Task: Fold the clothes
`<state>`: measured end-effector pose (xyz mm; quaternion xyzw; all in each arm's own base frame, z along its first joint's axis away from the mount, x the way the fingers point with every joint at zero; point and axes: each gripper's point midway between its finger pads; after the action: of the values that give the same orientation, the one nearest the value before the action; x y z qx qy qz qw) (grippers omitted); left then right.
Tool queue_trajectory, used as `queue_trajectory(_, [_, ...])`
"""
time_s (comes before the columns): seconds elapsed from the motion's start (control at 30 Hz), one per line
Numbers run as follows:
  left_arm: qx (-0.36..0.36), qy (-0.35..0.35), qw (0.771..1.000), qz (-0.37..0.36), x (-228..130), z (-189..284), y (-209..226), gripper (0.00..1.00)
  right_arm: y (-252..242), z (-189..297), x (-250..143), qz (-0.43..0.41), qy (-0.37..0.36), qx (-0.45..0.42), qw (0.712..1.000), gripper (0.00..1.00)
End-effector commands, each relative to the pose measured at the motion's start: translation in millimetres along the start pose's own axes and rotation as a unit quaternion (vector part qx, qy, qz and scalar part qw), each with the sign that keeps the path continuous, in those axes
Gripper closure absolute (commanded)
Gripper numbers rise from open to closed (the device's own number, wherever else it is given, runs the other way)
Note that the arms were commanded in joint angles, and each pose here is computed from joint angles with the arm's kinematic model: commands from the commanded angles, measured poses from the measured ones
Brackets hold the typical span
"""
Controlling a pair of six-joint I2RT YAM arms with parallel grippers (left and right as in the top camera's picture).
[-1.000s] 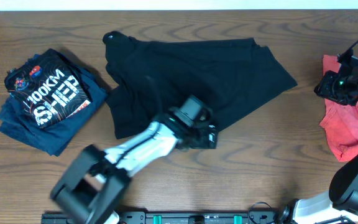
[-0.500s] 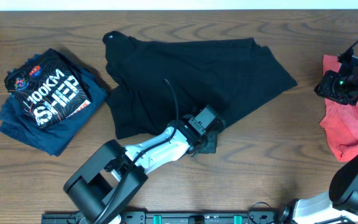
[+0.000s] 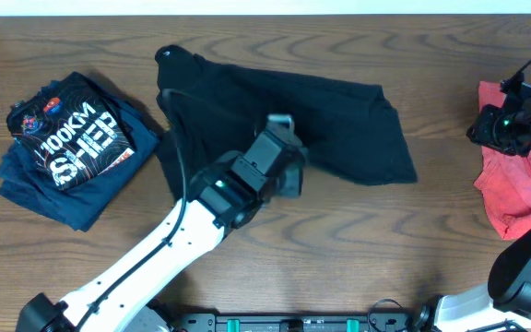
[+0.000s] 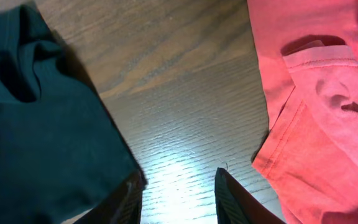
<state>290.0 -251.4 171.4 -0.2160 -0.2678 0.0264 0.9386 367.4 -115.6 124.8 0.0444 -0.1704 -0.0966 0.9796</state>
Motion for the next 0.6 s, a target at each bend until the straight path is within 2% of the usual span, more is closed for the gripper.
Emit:
queue_trajectory(0.0, [0.047, -0.046, 0.997, -0.048, 20.8, -25.1, 13.9, 0.93, 1.6, 0.9, -1.8, 0.009, 0.003, -0.003, 1.000, 0.63])
queue_trajectory(0.1, [0.055, -0.047, 0.995, -0.071, 26.2, -58.4, 19.6, 0.89, 1.9, 0.9, -2.6, 0.008, 0.004, -0.002, 1.000, 0.63])
queue_trajectory(0.3, [0.100, -0.019, 0.994, -0.039, 26.3, -100.9, 63.1, 0.90, 1.9, 0.9, -3.7, 0.008, 0.006, -0.002, 1.000, 0.63])
queue_trajectory(0.4, [0.061, 0.016, 0.998, -0.025, 20.2, -92.9, 56.8, 0.94, 0.8, 0.9, -3.3, 0.008, 0.006, -0.005, 1.000, 0.63])
queue_trajectory(0.57, [-0.009, 0.088, 0.996, -0.022, -7.5, -43.7, 30.3, 0.94, -1.2, 0.9, -2.0, 0.009, 0.003, -0.010, 1.000, 0.62])
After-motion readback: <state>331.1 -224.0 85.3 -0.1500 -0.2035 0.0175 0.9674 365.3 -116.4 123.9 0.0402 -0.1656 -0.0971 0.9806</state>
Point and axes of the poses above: each gripper's point midway between its finger pads, its own z axis back along the fingers, its own y axis along the line the jaws close on, x = y × z, and after that the axes turned 10 degrees about z, right-handed
